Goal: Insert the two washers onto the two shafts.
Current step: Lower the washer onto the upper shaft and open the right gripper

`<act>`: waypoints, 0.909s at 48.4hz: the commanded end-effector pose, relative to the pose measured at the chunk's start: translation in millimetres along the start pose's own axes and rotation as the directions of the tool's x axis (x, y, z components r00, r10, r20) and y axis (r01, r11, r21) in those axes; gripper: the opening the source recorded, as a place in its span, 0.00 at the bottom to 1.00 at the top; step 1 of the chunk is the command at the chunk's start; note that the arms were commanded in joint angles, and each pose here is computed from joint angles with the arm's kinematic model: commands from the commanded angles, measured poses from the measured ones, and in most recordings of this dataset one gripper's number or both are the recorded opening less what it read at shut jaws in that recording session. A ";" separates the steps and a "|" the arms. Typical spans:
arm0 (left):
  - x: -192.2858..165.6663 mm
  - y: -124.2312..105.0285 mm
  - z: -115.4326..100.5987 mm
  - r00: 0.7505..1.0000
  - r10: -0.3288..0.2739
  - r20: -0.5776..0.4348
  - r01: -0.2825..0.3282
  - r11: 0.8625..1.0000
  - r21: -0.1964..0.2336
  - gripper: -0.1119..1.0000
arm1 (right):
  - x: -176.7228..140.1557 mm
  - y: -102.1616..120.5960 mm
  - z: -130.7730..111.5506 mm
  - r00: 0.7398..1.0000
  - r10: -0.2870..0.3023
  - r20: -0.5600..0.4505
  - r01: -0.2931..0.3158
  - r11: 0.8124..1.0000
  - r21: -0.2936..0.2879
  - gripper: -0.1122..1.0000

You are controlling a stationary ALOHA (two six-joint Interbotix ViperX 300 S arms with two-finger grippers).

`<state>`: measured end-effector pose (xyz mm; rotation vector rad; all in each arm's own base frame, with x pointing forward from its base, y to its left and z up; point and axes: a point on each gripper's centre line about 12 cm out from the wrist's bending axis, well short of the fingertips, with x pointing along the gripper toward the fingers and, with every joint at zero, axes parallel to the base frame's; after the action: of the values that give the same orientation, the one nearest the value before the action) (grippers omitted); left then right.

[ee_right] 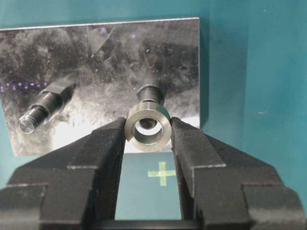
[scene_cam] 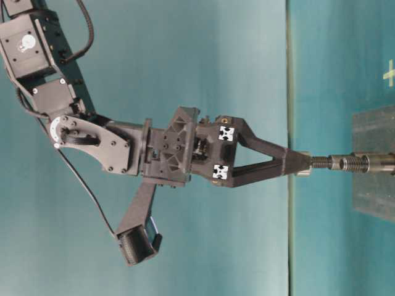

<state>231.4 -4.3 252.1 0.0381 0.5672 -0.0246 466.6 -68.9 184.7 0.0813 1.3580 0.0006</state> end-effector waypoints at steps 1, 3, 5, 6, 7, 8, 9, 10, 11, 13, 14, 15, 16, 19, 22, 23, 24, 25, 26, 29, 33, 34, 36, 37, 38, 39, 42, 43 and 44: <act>-1.6 0.3 6.2 1.000 0.002 0.023 -0.002 1.000 0.001 0.10 | -17.8 3.5 8.2 0.999 -0.004 0.053 0.005 1.000 -0.022 0.41; -1.9 0.3 6.4 1.000 0.002 0.025 -0.002 1.000 0.001 0.10 | -17.0 3.5 8.2 0.999 -0.004 0.051 0.005 1.000 -0.022 0.41; -1.4 -0.1 5.6 1.000 0.000 0.021 0.000 1.000 0.002 0.10 | -16.3 3.4 8.3 0.999 -0.004 0.051 0.005 1.000 -0.022 0.41; -1.8 -0.1 5.8 1.000 0.000 0.023 0.000 1.000 0.002 0.10 | -16.3 3.2 8.3 0.999 -0.005 0.051 0.007 1.000 -0.023 0.41; -1.8 -0.1 5.8 1.000 0.000 0.023 0.000 1.000 0.002 0.10 | -16.7 3.4 8.5 0.999 -0.004 0.051 0.005 1.000 -0.022 0.41; -1.8 0.3 5.8 1.000 0.002 0.023 -0.002 1.000 0.001 0.10 | -15.6 3.3 8.3 0.999 -0.004 0.050 0.005 1.000 -0.022 0.41; -1.4 -0.1 5.6 1.000 0.000 0.021 0.000 1.000 0.002 0.10 | -15.6 3.4 8.1 0.999 -0.004 0.048 0.005 1.000 -0.022 0.41; -1.8 -0.1 5.8 1.000 0.000 0.023 0.000 1.000 0.002 0.10 | -15.2 3.3 8.4 0.999 -0.004 0.048 0.005 1.000 -0.022 0.41; -1.4 0.3 5.6 1.000 0.001 0.021 -0.002 1.000 0.001 0.10 | -15.2 3.3 8.3 0.999 -0.003 0.047 0.005 1.000 -0.022 0.41; -1.8 -0.1 5.8 1.000 0.000 0.023 0.000 1.000 0.002 0.10 | -13.8 3.2 8.0 0.999 -0.003 0.042 0.004 1.000 -0.020 0.41; -1.6 -0.1 6.2 1.000 0.000 0.023 0.000 1.000 0.002 0.10 | -13.8 3.2 8.0 0.999 -0.003 0.042 0.004 1.000 -0.020 0.41; -1.9 -0.1 6.4 1.000 0.000 0.025 0.000 1.000 0.002 0.10 | -13.0 3.2 7.9 0.999 -0.003 0.041 0.004 1.000 -0.020 0.41; -1.9 -0.1 6.4 1.000 0.000 0.025 0.000 1.000 0.001 0.10 | -12.6 3.2 7.6 0.999 -0.003 0.039 0.003 1.000 -0.020 0.41; -1.9 -0.1 6.4 1.000 0.000 0.025 0.000 1.000 0.001 0.10 | -12.3 3.3 7.9 0.999 -0.001 0.039 0.002 1.000 -0.016 0.41; -1.9 -0.1 6.4 1.000 0.000 0.025 0.000 1.000 0.001 0.10 | -11.9 3.4 7.6 0.999 0.000 0.038 0.000 1.000 -0.015 0.41; -1.9 -0.1 6.4 1.000 0.000 0.025 0.000 1.000 0.001 0.10 | -13.1 2.8 7.9 0.999 -0.001 0.041 0.001 1.000 -0.016 0.41; -1.9 -0.1 6.4 1.000 0.000 0.025 0.000 1.000 0.001 0.10 | -13.1 2.8 7.9 0.999 -0.001 0.041 0.001 1.000 -0.016 0.41; -1.9 -0.1 6.4 1.000 0.000 0.025 0.000 1.000 0.001 0.10 | -12.8 2.9 8.3 0.999 0.001 0.041 0.000 1.000 -0.015 0.41; -2.3 0.0 6.6 1.000 0.000 0.026 0.000 1.000 0.001 0.10 | -12.8 3.0 8.3 0.999 0.002 0.042 -0.002 1.000 -0.013 0.41; -1.9 -0.1 6.4 1.000 0.000 0.025 0.000 1.000 0.001 0.10 | -12.8 3.0 8.3 0.999 0.002 0.042 -0.002 1.000 -0.011 0.41; -1.9 -0.1 6.4 1.000 0.000 0.025 0.000 1.000 0.001 0.10 | -12.1 2.3 7.9 0.999 0.002 0.037 -0.002 1.000 -0.009 0.41; -2.3 0.0 6.6 1.000 0.000 0.026 0.000 1.000 0.001 0.10 | -12.1 2.3 7.7 0.999 0.003 0.036 -0.002 1.000 -0.010 0.41; -2.1 0.0 7.0 1.000 0.000 0.026 0.000 1.000 0.001 0.10 | -11.8 1.7 7.6 0.999 0.004 0.033 -0.004 1.000 -0.006 0.41; -2.1 0.0 7.2 1.000 0.000 0.028 0.000 1.000 0.001 0.10 | -11.0 2.5 7.3 1.000 0.005 0.028 -0.005 1.000 -0.007 0.41; -2.1 0.0 7.0 1.000 0.000 0.026 0.000 1.000 0.001 0.10 | -11.0 1.8 7.0 1.000 0.005 0.027 -0.005 1.000 -0.006 0.43; -2.5 0.0 7.2 1.000 0.000 0.028 0.000 1.000 0.001 0.10 | -10.3 1.6 6.8 1.000 0.004 0.024 -0.004 1.000 -0.006 0.47; -2.1 0.0 7.0 1.000 0.000 0.026 0.000 1.000 0.001 0.10 | -8.8 1.7 6.3 1.000 0.006 0.018 -0.006 1.000 -0.007 0.62; -2.1 0.0 7.0 1.000 0.000 0.026 0.000 1.000 0.001 0.10 | -7.4 1.7 6.3 1.000 0.008 0.015 -0.008 1.000 -0.006 0.67; -2.1 0.0 7.0 1.000 0.000 0.026 0.000 1.000 0.001 0.10 | -6.6 1.8 6.2 1.000 0.009 0.014 -0.009 1.000 -0.005 0.73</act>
<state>231.3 -4.3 252.6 0.0366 0.5642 -0.0241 467.1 -68.3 177.2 0.0897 1.3842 0.0075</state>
